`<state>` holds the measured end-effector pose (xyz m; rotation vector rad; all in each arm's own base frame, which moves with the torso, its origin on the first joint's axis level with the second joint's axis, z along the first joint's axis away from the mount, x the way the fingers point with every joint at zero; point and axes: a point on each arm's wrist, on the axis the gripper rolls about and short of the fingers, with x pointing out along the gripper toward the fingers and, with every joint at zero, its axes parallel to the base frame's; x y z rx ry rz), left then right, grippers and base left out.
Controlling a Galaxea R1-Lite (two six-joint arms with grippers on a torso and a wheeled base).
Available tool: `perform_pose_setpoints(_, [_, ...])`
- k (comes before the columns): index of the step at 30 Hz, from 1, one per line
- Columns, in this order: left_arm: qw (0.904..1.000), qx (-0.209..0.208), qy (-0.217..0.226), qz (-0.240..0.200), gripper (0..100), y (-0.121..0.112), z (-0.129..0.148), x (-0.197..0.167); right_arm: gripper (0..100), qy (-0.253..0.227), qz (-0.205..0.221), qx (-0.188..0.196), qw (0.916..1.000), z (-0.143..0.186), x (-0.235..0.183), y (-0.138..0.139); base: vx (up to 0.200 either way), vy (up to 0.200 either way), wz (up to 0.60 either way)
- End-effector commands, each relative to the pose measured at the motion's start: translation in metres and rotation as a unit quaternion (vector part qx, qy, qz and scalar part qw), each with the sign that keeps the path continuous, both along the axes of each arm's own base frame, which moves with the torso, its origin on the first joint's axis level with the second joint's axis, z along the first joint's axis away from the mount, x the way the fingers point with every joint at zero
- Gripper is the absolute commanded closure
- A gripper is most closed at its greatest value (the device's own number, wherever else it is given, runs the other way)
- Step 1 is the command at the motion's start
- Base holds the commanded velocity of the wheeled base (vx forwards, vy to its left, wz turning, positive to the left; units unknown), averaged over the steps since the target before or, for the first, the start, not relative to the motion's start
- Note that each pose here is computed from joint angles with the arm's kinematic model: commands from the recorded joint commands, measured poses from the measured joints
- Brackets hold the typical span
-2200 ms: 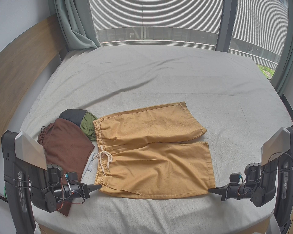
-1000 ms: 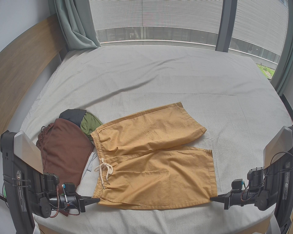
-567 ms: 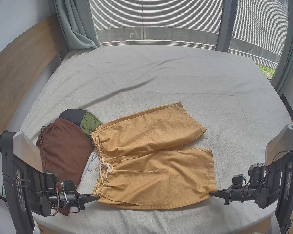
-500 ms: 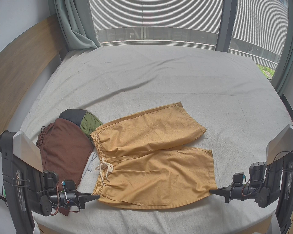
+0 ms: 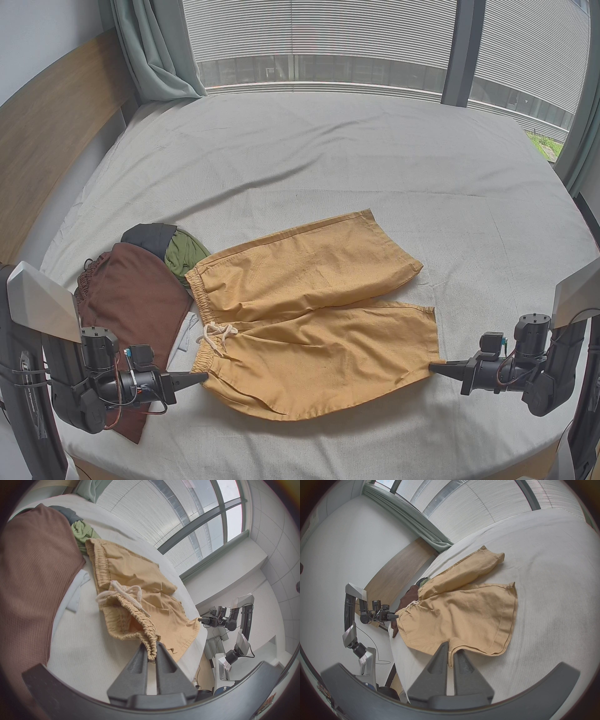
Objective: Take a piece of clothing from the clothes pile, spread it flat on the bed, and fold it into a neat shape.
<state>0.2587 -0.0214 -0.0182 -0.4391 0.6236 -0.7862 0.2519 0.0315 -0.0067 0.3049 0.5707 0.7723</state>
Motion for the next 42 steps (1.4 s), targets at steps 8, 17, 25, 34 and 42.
perform_pose_setpoints(8, [0.9991,-0.022,-0.028,0.023,100,-0.003,0.022,0.015,100,-0.045,-0.008,0.028,0.9986,0.029,0.009,0.002,0.0,0.0,0.0])
perform_pose_setpoints(17, [0.9971,-0.038,-0.036,0.055,100,-0.007,0.033,0.029,100,-0.065,-0.003,0.041,0.997,0.046,0.006,0.001,0.0,0.0,0.0])
perform_pose_setpoints(25, [0.9948,-0.048,-0.036,0.082,100,-0.007,0.036,0.038,100,-0.083,-0.005,0.043,0.9956,0.056,0.003,0.0,0.0,0.0,0.0])
perform_pose_setpoints(34, [0.9941,-0.049,-0.044,0.086,100,-0.005,0.037,0.042,100,-0.1,0.002,0.051,0.9937,0.068,0.0,0.0,0.0,0.0,0.0])
perform_pose_setpoints(42, [0.994,-0.049,-0.048,0.086,100,-0.006,0.039,0.042,100,-0.109,0.004,0.051,0.9928,0.07,0.004,0.002,0.0,0.0,0.0])
